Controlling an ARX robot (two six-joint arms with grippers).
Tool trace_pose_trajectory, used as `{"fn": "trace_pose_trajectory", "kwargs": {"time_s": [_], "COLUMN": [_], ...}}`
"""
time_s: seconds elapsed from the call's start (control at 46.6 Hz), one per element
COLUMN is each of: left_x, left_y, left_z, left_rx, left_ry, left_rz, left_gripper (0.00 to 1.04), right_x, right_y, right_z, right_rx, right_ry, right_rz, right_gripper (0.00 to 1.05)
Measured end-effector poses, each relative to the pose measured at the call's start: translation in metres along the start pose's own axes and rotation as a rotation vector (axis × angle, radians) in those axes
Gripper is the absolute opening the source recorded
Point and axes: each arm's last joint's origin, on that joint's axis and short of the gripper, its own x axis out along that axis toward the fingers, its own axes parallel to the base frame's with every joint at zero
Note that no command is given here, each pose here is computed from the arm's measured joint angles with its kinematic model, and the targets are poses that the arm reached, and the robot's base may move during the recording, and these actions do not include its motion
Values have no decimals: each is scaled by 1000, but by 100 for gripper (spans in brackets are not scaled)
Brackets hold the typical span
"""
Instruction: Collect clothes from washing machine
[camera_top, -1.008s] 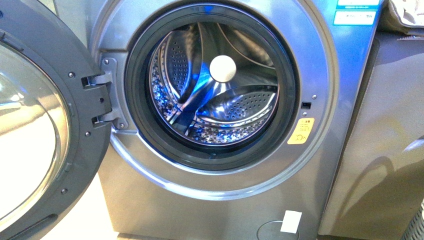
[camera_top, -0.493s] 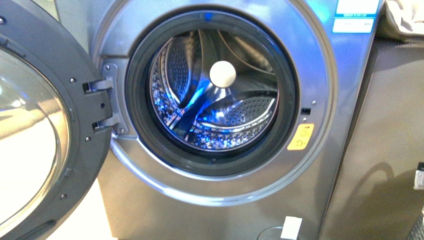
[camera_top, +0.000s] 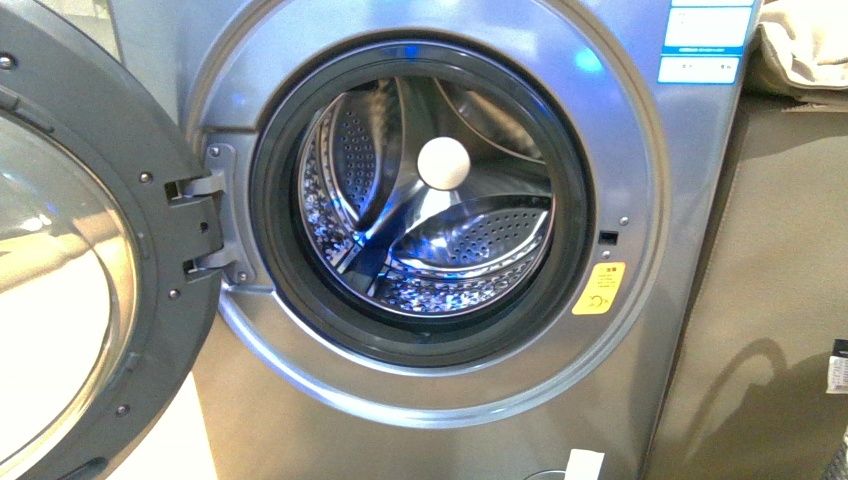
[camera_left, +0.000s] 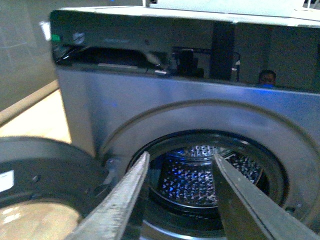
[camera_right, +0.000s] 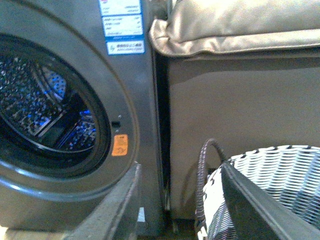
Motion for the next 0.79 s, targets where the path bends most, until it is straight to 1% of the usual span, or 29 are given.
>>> {"fn": "trace_pose_trajectory", "kwargs": {"time_s": [0.107, 0.129, 0.15, 0.172, 0.214, 0.257, 0.279, 0.322, 0.365, 0.408, 0.45, 0.601, 0.794], "left_x": [-18, -21, -23, -26, -31, -38, -41, -44, -49, -56, -60, -73, -85], "left_y": [24, 29, 30, 36, 44, 52, 56, 62, 68, 75, 79, 91, 101], "left_z": [-47, -56, -60, -74, -95, -117, -127, -138, -148, -157, -163, -187, -207], "left_rx": [13, 17, 18, 23, 32, 40, 43, 47, 47, 45, 43, 44, 42], "left_ry": [18, 23, 26, 38, 61, 82, 90, 101, 104, 96, 89, 93, 97], "left_rz": [-14, -15, -17, -18, -20, -37, -32, -23, -13, -11, -14, -14, -12], "left_gripper": [20, 17, 15, 10, 2, 4, 4, 4, 4, 4, 4, 4, 4], "right_x": [-5, -6, -7, -8, -10, -12, -13, -14, -15, -17, -18, -22, -26], "right_y": [6, 6, 7, 8, 10, 12, 12, 14, 17, 22, 24, 24, 24], "right_z": [-17, -18, -21, -25, -32, -40, -43, -48, -53, -59, -62, -72, -82], "right_rx": [-11, -12, -13, -14, -15, -16, -17, -17, -17, -17, -18, -18, -18], "right_ry": [-4, -5, -6, -7, -7, -4, -2, 0, 1, 1, 1, -3, -7], "right_rz": [6, 5, 5, 3, 3, 4, 4, 6, -25, -3, 13, 9, 10], "right_gripper": [30, 29, 25, 20, 11, 1, 2, 3, 2, 2, 2, 2, 2]}}
